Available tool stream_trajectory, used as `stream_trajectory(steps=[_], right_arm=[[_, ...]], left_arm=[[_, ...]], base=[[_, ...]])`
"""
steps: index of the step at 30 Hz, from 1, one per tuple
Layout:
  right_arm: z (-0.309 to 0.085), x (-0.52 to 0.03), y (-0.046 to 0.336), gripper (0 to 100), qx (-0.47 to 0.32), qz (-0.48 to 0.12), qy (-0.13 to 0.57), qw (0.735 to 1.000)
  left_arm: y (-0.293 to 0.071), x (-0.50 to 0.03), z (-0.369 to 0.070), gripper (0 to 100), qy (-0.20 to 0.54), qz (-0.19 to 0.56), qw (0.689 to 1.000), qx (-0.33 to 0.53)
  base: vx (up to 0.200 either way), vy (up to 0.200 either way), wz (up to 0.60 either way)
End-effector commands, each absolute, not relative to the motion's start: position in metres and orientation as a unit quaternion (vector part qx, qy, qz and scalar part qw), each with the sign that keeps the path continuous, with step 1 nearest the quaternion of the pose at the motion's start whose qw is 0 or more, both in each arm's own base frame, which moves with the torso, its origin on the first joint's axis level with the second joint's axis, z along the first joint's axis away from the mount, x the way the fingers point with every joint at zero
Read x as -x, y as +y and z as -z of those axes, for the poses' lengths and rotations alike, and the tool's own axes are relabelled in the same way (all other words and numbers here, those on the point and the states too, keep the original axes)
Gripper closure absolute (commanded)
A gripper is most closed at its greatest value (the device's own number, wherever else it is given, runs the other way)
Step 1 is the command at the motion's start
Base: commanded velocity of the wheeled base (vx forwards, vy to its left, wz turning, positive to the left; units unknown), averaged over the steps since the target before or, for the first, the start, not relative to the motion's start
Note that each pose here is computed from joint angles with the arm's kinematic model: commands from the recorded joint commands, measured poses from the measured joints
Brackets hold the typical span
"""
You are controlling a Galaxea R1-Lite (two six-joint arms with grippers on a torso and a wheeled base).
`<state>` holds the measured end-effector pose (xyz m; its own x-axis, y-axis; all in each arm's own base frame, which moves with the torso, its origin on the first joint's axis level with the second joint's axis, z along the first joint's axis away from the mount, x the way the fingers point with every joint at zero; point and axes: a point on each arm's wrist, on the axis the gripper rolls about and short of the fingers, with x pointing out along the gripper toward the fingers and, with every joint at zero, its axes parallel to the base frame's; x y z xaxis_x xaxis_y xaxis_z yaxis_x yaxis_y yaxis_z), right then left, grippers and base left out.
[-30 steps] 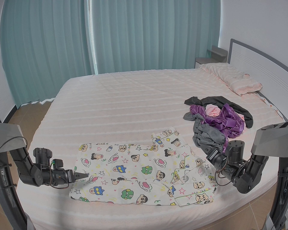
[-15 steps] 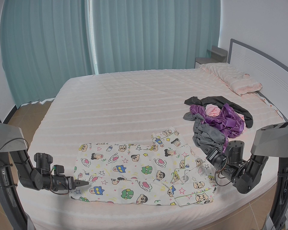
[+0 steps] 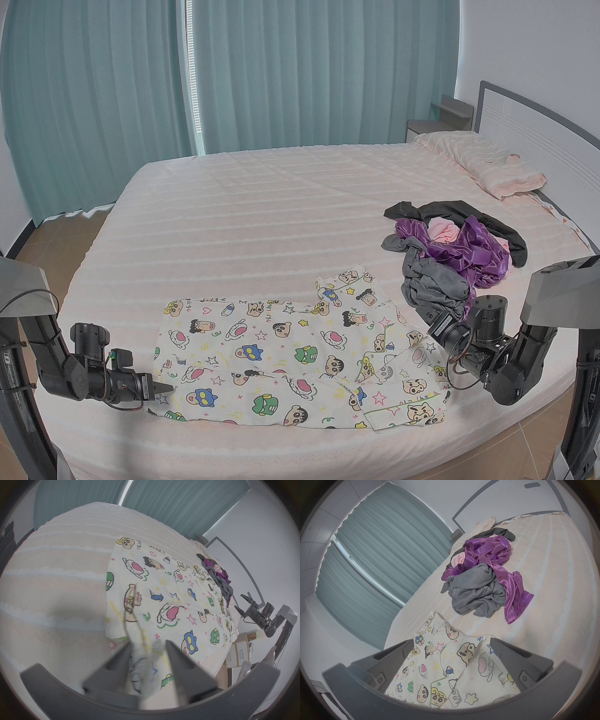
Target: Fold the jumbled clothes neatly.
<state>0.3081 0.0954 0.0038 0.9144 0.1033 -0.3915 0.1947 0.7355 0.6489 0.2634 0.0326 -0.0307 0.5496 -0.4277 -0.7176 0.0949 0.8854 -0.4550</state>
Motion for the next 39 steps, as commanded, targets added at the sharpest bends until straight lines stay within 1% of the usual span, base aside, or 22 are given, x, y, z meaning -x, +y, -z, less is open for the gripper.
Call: stream_trajectory(steps=[1, 8, 10, 16, 24, 37, 38, 39], right_arm=[[-0.002, -0.307, 0.098, 0, -0.361, 0.023, 0.209, 0.908], [-0.001, -0.306, 0.099, 0, -0.36, 0.021, 0.212, 0.908], [-0.001, -0.306, 0.099, 0, -0.36, 0.021, 0.212, 0.908], [-0.001, -0.306, 0.099, 0, -0.36, 0.021, 0.212, 0.908], [-0.001, -0.305, 0.101, 0, -0.359, 0.019, 0.214, 0.908], [-0.001, -0.305, 0.101, 0, -0.359, 0.019, 0.214, 0.908], [-0.001, -0.305, 0.101, 0, -0.359, 0.019, 0.214, 0.908], [-0.001, -0.305, 0.101, 0, -0.359, 0.019, 0.214, 0.908]], left_arm=[[0.033, -0.258, 0.027, 100, 0.45, 0.144, 0.862, 0.182], [0.031, -0.249, 0.019, 100, 0.449, 0.142, 0.865, 0.173], [0.03, -0.242, 0.016, 100, 0.455, 0.13, 0.865, 0.166], [0.027, -0.222, 0.019, 100, 0.478, 0.138, 0.855, 0.144], [0.024, -0.205, 0.022, 100, 0.502, 0.131, 0.847, 0.116], [0.019, -0.202, 0.023, 100, 0.509, 0.14, 0.842, 0.108], [0.019, -0.202, 0.023, 0, 0.509, 0.14, 0.842, 0.108], [0.019, -0.203, 0.023, 0, 0.509, 0.14, 0.842, 0.108]], base=[[0.0, 0.0, 0.0], [0.0, 0.0, 0.0], [0.0, 0.0, 0.0], [0.0, 0.0, 0.0], [0.0, 0.0, 0.0], [0.0, 0.0, 0.0], [0.0, 0.0, 0.0], [0.0, 0.0, 0.0]])
